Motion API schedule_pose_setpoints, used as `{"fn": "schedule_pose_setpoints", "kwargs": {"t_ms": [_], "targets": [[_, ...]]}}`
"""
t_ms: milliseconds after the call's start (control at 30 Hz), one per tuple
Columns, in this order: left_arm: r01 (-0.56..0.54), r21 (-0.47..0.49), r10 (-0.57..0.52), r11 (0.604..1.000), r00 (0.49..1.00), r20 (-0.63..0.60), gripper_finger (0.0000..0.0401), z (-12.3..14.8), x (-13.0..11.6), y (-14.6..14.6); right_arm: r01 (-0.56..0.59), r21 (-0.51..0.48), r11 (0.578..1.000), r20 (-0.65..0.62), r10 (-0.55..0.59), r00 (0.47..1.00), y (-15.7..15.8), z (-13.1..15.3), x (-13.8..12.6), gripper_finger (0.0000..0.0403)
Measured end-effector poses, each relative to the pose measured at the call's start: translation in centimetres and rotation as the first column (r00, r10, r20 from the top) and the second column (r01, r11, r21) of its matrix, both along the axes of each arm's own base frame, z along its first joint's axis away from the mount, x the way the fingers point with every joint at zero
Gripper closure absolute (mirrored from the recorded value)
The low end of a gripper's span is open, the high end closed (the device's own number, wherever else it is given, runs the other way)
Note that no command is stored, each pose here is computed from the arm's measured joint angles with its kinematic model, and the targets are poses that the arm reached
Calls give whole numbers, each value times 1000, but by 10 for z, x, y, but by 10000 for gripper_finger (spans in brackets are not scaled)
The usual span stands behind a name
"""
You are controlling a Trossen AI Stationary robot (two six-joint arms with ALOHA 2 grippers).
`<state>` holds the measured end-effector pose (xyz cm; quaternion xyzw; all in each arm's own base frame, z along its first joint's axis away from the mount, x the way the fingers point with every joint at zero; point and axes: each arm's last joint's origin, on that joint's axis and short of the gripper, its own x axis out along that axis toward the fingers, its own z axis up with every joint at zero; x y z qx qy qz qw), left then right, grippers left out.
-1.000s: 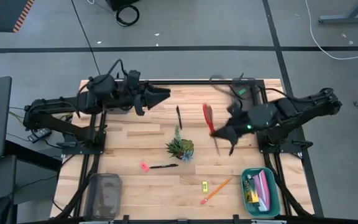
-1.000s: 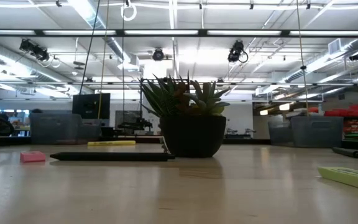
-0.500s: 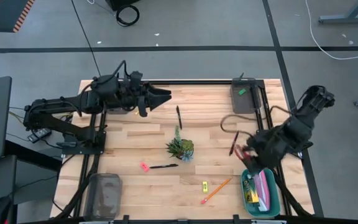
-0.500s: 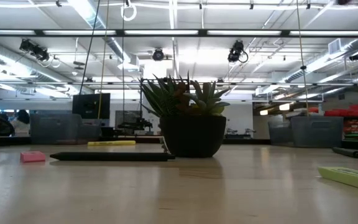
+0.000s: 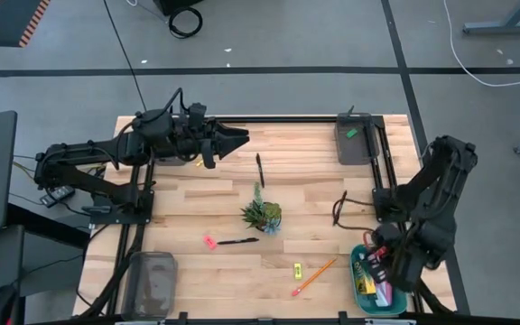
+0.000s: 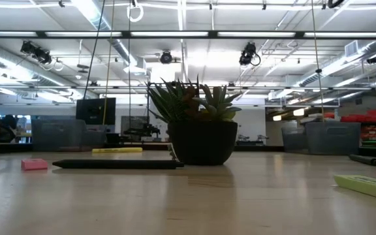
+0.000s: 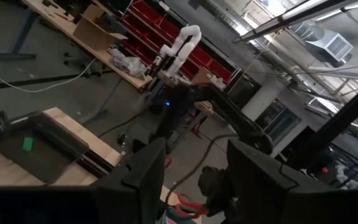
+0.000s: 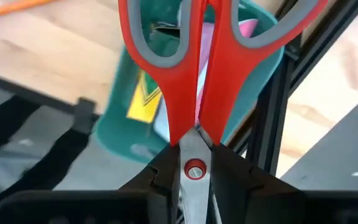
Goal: Sort crayons/erasers/pens/pencils in bins
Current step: Put the red scissors into the green bin
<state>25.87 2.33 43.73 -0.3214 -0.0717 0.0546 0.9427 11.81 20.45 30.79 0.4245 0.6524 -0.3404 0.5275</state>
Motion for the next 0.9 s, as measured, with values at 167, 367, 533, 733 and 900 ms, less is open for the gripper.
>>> {"fn": "schedule_pose_setpoints", "kwargs": {"t_ms": [167, 367, 533, 733, 900], "targets": [[-9, -12, 9, 1000, 1000, 2, 228, 0, 0, 0, -36, -67, 997, -79, 30, 996, 20, -21, 2, 317], [-5, -39, 5, 999, 1000, 6, 229, 0, 0, 0, -21, -91, 996, -96, 13, 995, 40, -43, 9, 318], [4, -58, -4, 998, 1000, 9, 229, 0, 0, -2, -15, -144, 989, -136, -4, 991, 51, -62, 15, 317], [19, -71, -19, 997, 1000, 11, 229, 0, 0, -5, -11, -217, 976, -215, -37, 976, 56, -77, 14, 316], [36, -86, -35, 996, 999, 13, 229, 0, 1, -9, -7, -240, 971, -246, -53, 968, 59, -86, 15, 315]]}}
